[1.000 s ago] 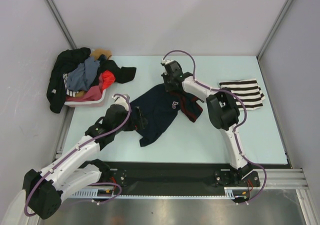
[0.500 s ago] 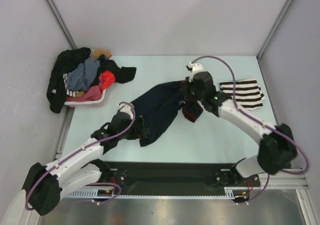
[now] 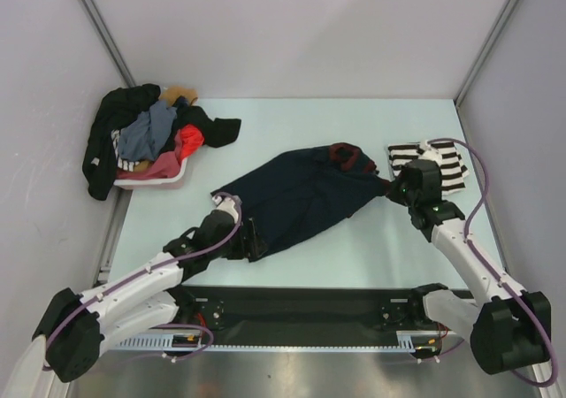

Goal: Fold and stack the tank tops
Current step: Flatten the tank top out

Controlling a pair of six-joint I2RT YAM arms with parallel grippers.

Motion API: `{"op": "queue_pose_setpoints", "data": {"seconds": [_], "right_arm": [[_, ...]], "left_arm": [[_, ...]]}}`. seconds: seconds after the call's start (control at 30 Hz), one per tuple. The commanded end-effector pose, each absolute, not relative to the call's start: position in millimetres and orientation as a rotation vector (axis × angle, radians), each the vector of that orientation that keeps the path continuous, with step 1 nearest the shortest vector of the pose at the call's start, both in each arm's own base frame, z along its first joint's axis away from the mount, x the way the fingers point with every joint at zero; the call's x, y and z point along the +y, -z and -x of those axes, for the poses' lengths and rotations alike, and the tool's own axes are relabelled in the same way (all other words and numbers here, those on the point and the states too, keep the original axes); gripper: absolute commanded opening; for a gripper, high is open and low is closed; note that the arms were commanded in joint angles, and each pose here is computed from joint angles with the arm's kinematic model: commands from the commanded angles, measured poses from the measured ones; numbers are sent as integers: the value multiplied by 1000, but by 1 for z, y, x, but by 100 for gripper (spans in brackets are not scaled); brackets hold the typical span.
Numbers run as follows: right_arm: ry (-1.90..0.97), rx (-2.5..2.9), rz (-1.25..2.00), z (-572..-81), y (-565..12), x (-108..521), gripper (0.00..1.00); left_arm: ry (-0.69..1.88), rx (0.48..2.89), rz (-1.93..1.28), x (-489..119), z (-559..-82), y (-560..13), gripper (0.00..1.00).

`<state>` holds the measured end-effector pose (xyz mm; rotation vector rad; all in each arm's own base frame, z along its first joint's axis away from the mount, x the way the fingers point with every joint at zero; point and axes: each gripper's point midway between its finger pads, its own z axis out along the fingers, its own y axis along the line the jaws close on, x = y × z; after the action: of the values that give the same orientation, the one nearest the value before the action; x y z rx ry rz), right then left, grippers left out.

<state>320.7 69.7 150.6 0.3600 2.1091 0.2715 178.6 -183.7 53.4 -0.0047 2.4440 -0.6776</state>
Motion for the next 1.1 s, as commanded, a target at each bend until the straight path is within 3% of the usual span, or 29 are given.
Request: {"op": "queue_pose_setpoints", "data": {"seconds": [0.0, 0.2, 0.4, 0.93, 1.0, 1.07], "right_arm": [[-207, 2123, -587, -315, -130, 36, 0], [-205, 2064, -691, -307, -126, 17, 0], [-237, 2060, -674, -306, -122, 21, 0], [-277, 2056, -651, -306, -120, 27, 0], [-281, 2054, -649, -306, -121, 28, 0], [-285, 2053, -645, -306, -121, 28, 0]], "left_arm": [[757, 2439, 30, -192, -167, -53, 79], [754, 2480, 46, -186, -146, -40, 78], [858, 2477, 51, -194, -134, -41, 57], [830, 2572, 93, -201, -114, -19, 61], [827, 2572, 98, -204, -117, -20, 60], [812, 2551, 112, -206, -124, -22, 48]]}}
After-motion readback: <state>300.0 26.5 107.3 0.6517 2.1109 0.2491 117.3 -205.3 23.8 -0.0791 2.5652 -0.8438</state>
